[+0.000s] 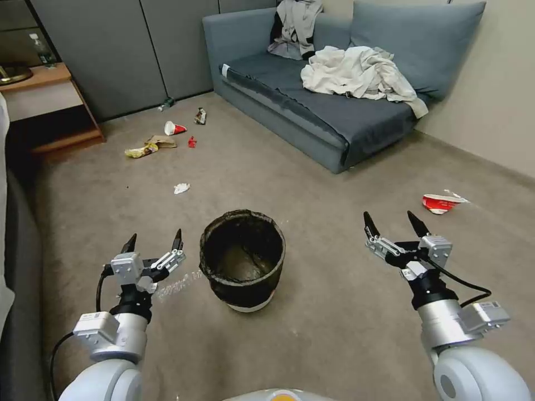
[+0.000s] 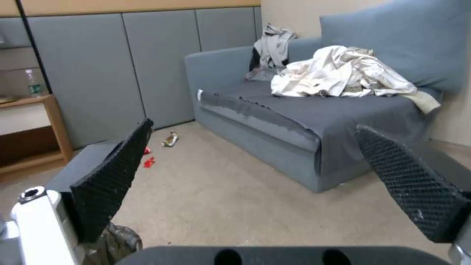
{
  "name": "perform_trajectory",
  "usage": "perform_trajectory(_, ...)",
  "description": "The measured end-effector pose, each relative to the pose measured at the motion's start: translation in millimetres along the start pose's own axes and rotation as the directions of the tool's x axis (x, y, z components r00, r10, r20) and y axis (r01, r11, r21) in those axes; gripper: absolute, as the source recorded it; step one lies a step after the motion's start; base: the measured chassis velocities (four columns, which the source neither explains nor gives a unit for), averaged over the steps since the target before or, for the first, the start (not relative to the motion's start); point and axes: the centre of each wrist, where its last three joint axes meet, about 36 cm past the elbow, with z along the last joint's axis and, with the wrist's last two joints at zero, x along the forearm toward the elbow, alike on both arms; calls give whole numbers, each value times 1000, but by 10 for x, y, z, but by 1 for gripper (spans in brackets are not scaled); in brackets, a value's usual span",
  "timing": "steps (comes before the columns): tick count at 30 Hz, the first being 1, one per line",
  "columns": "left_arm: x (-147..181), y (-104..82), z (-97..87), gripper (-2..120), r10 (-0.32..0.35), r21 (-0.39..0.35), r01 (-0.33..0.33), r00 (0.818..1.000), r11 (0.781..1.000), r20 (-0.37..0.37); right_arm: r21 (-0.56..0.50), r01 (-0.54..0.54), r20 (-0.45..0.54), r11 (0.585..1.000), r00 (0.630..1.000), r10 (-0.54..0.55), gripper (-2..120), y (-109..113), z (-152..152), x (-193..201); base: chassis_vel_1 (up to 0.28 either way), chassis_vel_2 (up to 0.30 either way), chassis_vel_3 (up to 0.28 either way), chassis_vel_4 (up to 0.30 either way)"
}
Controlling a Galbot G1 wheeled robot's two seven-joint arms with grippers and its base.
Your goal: Pick up the trash can from the floor.
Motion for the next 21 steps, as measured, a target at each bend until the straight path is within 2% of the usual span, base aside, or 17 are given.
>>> perform_trajectory(3,-169,-5,-28,100,10,93,1,992,996,-127,1,11,1,1000,1000,-11,100,1,5,11,0,0,0,0)
perform_trajectory(4,-169,-5,-28,100,10,93,1,992,996,-127,1,11,1,1000,1000,-11,100,1,5,11,0,0,0,0)
perform_trajectory(8,-462,44,16,100,39,170,6,964,985,-263,2,15,-2,1000,1000,-15,100,-6,5,31,0,0,0,0)
perform_trajectory(9,-462,44,16,100,39,170,6,964,985,-263,2,15,-2,1000,1000,-15,100,-6,5,31,0,0,0,0)
perform_trajectory(12,-559,48,29,100,42,190,18,951,982,-306,3,13,-2,1000,1000,-13,100,-11,1,36,0,0,0,0)
perform_trajectory(13,-639,53,44,100,47,210,27,939,977,-340,5,11,-2,1000,1000,-11,100,-16,-1,40,0,0,0,0)
perform_trajectory(14,-639,53,44,100,47,210,27,939,977,-340,5,11,-2,1000,1000,-11,100,-16,-1,40,0,0,0,0)
perform_trajectory(15,-750,57,65,100,60,231,30,925,973,-374,6,8,-2,1000,1000,-8,100,-21,-5,47,0,0,0,0)
perform_trajectory(17,-931,54,117,100,72,241,31,911,970,-407,10,1,-3,1000,1000,-1,100,-33,-9,60,0,0,0,0)
perform_trajectory(18,-931,54,117,100,72,241,31,911,970,-407,10,1,-3,1000,1000,-1,100,-33,-9,60,0,0,0,0)
perform_trajectory(21,-1166,2,158,100,84,244,37,881,969,-465,15,-16,-3,1000,1000,16,100,-62,-15,80,0,0,0,0)
